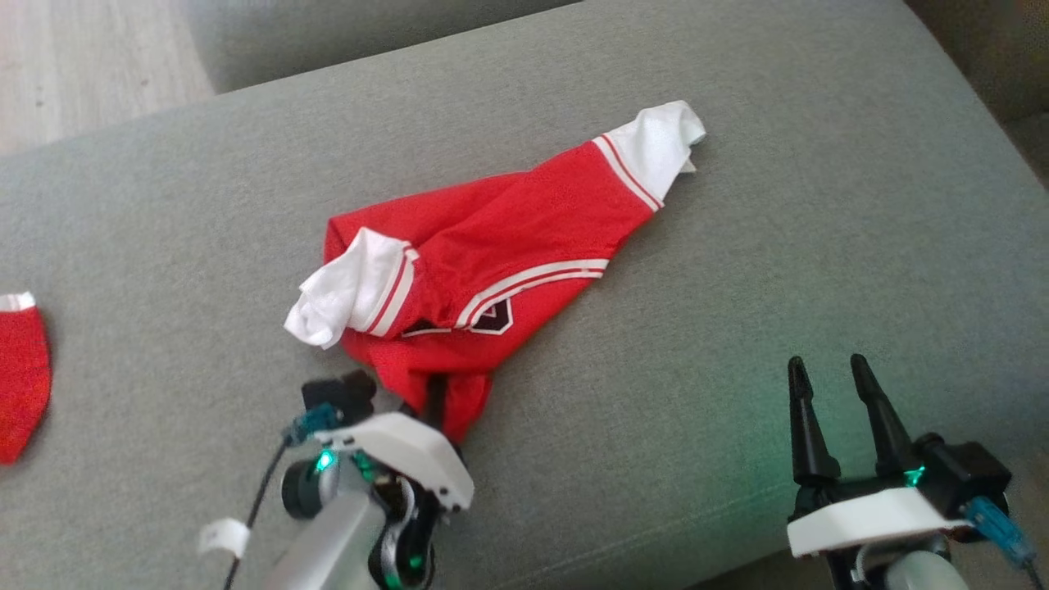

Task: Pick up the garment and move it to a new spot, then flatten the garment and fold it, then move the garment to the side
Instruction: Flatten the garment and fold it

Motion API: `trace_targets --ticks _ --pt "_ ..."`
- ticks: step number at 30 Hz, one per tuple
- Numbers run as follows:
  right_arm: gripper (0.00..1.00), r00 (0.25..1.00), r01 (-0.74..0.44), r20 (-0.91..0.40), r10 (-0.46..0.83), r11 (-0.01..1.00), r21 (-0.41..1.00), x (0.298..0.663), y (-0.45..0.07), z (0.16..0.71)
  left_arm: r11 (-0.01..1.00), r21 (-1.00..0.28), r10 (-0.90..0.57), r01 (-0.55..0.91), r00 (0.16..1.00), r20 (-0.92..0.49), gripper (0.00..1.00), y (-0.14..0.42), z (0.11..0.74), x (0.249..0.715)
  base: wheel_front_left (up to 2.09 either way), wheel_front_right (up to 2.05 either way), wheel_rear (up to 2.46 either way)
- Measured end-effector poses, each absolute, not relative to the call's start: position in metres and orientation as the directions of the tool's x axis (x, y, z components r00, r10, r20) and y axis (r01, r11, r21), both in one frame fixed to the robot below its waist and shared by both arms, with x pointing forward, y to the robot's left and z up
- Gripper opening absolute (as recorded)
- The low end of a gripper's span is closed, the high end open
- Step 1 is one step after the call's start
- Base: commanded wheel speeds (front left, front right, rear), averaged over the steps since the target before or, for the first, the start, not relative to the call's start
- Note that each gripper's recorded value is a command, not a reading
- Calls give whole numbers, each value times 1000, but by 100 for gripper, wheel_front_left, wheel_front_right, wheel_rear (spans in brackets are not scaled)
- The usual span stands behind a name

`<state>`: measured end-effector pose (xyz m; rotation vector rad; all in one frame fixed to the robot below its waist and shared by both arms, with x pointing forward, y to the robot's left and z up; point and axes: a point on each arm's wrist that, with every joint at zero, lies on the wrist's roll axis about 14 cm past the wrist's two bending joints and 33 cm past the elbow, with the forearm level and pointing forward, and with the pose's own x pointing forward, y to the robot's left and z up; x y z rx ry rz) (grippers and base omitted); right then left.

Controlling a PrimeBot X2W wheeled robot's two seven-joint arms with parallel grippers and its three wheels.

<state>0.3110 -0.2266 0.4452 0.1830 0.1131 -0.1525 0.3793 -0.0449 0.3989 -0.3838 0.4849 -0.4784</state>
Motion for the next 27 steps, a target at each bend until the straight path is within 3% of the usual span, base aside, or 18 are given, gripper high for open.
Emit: trace_targets --ticks 6,12,18,27 --pt "100 982 173 -110 -156 969 174 307 -231 450 773 -472 -568 424 793 -219 0 -56 450 407 0 0 0" --pt "100 981 186 -94 -171 964 192 303 -234 454 683 -454 -669 571 739 -77 0 -62 528 423 0 0 0" --pt "100 978 203 -88 -189 958 202 297 -238 456 644 -436 -696 628 718 6 0 -47 593 433 0 0 0" --pt "100 972 234 -86 -220 950 207 290 -246 456 691 -434 -657 578 753 -43 0 -8 611 455 0 0 0"
